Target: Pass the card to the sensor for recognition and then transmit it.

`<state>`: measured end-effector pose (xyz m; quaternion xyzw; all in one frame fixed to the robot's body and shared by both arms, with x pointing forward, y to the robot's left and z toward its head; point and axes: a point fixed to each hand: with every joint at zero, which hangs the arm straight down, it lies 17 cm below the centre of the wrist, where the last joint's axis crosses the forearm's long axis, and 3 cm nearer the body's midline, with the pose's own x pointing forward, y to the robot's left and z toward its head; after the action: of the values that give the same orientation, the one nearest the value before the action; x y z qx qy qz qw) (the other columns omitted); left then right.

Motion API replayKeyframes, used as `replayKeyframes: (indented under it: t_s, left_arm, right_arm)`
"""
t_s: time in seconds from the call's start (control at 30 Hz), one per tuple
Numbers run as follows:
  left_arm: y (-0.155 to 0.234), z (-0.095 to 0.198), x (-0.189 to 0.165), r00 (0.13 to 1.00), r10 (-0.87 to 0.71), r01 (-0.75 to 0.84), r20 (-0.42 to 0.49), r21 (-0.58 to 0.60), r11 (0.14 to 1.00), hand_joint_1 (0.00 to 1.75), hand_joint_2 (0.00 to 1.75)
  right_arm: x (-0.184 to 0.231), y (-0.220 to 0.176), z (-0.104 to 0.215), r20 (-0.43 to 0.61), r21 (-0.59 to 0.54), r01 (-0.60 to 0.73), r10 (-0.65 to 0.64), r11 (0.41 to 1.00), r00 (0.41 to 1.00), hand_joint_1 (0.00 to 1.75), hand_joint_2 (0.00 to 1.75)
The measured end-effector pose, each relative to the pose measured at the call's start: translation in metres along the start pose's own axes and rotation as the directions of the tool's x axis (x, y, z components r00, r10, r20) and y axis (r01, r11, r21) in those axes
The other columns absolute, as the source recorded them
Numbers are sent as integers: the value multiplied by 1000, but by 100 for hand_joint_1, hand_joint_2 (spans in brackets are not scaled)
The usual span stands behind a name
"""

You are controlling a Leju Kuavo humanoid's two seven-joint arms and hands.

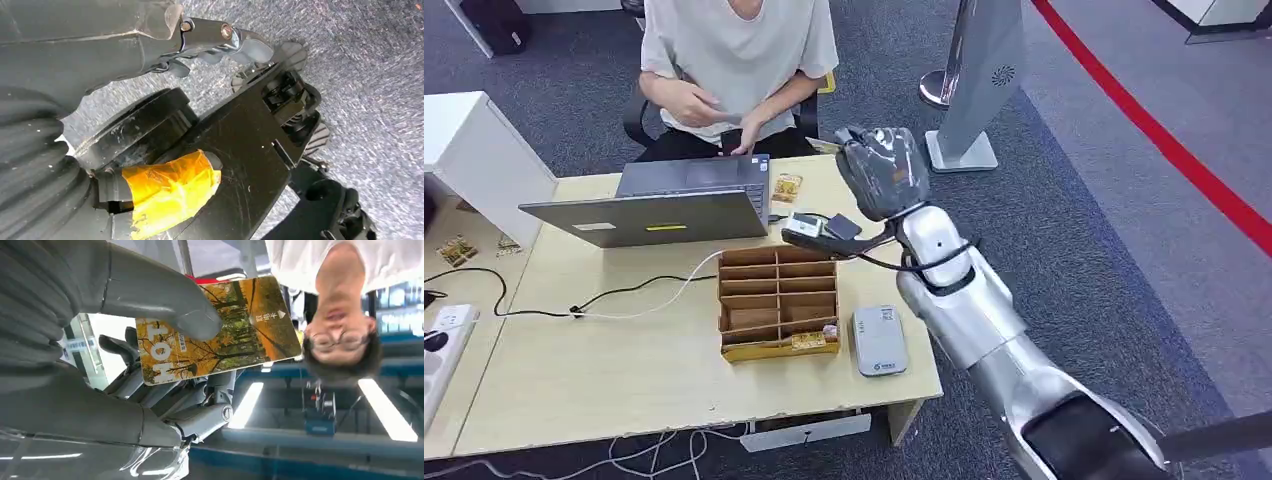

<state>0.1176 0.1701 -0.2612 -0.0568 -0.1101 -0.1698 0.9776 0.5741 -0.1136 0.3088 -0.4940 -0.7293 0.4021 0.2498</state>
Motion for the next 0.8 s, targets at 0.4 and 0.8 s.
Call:
replayKeyframes:
  t_s: [0.4, 0.8]
  left_arm:
    - [-5, 1, 20, 999, -42, 42, -6, -14, 999, 0, 175]
    - [-10, 1, 27, 1000, -2, 3, 24, -24, 1000, 0, 175]
  right_arm:
    - [15, 41, -30, -19, 197, -87, 93, 977, 995, 175, 175]
    - [21, 60, -17, 6, 232, -65, 65, 971, 998, 0, 175]
